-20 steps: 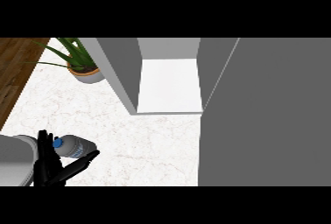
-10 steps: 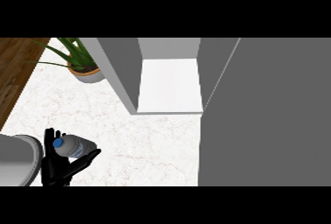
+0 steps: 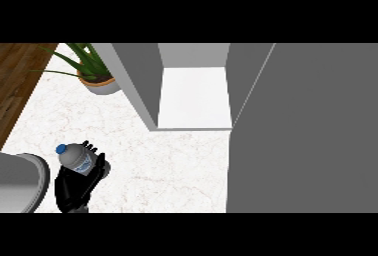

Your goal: Pick up the bottled water, place it into the cabinet and close the cabinet

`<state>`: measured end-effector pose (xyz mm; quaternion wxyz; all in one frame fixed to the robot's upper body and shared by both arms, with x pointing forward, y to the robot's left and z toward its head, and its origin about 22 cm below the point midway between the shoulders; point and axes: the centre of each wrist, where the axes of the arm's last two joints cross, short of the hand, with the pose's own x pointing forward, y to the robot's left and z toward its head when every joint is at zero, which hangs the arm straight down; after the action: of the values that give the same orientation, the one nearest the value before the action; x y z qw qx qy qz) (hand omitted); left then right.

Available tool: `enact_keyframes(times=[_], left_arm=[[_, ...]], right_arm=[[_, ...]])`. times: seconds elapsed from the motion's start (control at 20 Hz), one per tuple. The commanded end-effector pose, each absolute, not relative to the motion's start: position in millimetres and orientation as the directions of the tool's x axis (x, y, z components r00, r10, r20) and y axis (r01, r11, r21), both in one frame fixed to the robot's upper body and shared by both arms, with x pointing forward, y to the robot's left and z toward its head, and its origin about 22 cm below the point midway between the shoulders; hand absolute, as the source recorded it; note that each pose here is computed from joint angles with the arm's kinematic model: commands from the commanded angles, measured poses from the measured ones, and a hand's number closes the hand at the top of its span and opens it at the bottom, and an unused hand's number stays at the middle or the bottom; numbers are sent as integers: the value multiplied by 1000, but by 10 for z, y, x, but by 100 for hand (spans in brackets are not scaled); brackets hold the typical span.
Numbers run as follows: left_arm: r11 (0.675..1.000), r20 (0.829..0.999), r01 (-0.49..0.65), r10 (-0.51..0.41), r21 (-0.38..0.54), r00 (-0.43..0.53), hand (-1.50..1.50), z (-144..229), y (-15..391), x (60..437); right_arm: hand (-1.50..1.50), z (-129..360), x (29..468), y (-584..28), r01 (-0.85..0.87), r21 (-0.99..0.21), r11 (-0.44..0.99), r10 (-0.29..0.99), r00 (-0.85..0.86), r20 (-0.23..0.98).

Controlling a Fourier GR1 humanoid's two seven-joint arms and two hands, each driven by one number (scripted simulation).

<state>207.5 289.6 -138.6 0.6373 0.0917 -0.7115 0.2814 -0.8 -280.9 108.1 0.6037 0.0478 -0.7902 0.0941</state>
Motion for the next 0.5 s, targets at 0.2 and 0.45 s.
enact_keyframes(times=[0.2,0.45], left_arm=[[820,944,-470,257,-327,-209,150,-1369,2956,2280],[896,926,-283,270,-342,-265,150,-1233,2671,2504]], right_arm=[[-150,1368,-103,-2851,-212,-88,973,12,-334,942],[-150,1371,-35,-2716,-208,-80,975,6,-338,941]])
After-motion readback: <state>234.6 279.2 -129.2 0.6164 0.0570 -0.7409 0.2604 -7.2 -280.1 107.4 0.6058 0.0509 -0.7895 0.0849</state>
